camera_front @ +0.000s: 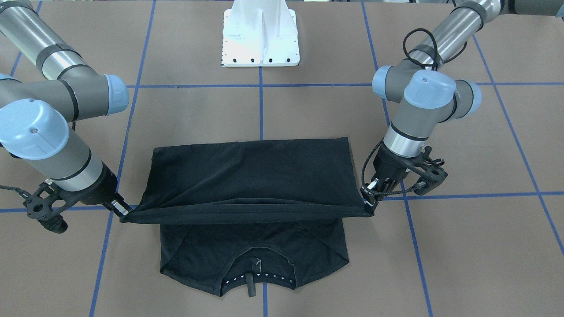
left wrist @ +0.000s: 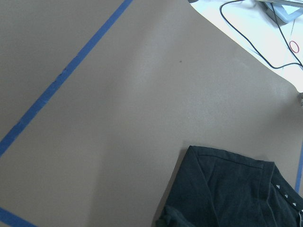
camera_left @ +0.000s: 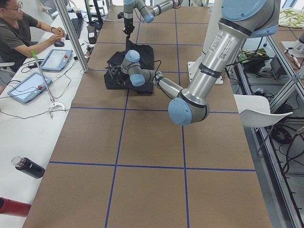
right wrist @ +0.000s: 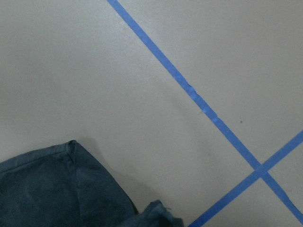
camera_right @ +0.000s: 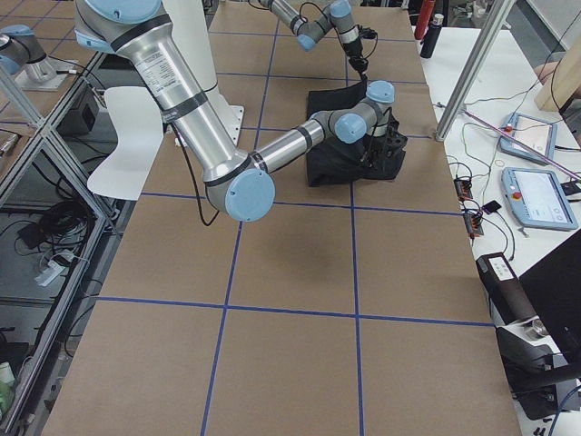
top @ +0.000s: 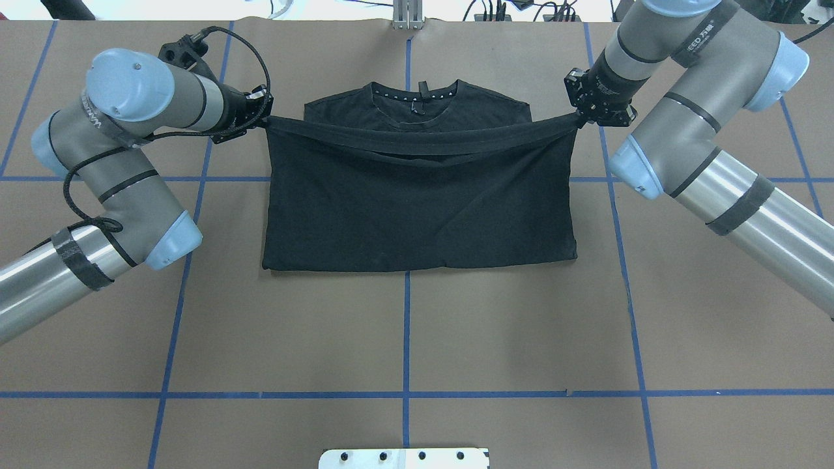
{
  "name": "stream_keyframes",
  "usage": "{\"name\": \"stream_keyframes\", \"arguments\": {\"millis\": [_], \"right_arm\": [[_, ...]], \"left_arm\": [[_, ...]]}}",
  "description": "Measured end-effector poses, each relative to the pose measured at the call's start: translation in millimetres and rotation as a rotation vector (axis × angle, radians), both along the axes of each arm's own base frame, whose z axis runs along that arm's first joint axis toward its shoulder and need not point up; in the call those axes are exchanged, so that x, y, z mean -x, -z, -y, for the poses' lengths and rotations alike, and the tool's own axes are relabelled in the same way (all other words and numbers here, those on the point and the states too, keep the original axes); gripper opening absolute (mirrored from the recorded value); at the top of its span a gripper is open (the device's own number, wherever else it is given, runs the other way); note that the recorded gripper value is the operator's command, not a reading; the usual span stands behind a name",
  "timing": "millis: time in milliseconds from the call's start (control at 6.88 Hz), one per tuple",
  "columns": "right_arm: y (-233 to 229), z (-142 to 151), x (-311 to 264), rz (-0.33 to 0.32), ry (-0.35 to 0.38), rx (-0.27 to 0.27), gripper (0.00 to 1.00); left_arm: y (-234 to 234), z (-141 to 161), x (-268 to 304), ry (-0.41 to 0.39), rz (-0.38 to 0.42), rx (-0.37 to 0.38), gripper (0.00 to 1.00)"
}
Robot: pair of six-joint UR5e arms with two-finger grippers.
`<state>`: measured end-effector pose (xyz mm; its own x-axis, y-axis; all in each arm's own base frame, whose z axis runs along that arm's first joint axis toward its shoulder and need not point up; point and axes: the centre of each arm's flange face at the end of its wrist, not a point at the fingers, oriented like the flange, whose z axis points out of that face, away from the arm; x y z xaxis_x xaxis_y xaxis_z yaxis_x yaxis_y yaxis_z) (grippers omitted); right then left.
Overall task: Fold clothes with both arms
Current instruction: 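Lift both hem corners and fold them toward the collar with both grippers, then release the hem corners and raise both grippers away from the shirt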
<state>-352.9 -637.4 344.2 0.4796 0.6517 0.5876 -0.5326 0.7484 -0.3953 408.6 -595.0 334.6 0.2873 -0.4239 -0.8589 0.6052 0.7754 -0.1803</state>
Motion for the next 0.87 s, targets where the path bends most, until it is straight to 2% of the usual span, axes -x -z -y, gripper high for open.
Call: {"name": "stream_keyframes", "arguments": {"millis": [145, 436, 581, 726, 872], "right_arm": [[-4.0, 4.6, 10.2, -0.017, -0.003, -0.01, 0.0], [-11.0, 13.4, 21.7, -0.033, -0.008, -0.022, 0.0], [-10.9, 21.5, 27.3, -0.037, -0.012, -0.024, 0.0], [-9.5, 29.6, 33.5, -0.042, -0.014, -0.022, 0.0], [-11.3, 35.0, 37.1, -0.045, -0.017, -0.022, 0.34]], "left_arm": [[-10.4, 3.7, -3.6, 0.001, -0.006, -0.007, 0.0], [-21.0, 7.9, -7.3, 0.004, -0.009, -0.011, 0.15], [-24.4, 11.6, -9.9, 0.01, -0.005, -0.012, 0.26], [-26.9, 15.6, -12.5, 0.017, -0.005, -0.017, 0.31], [-31.0, 19.2, -13.5, 0.024, -0.003, -0.019, 0.32]]}}
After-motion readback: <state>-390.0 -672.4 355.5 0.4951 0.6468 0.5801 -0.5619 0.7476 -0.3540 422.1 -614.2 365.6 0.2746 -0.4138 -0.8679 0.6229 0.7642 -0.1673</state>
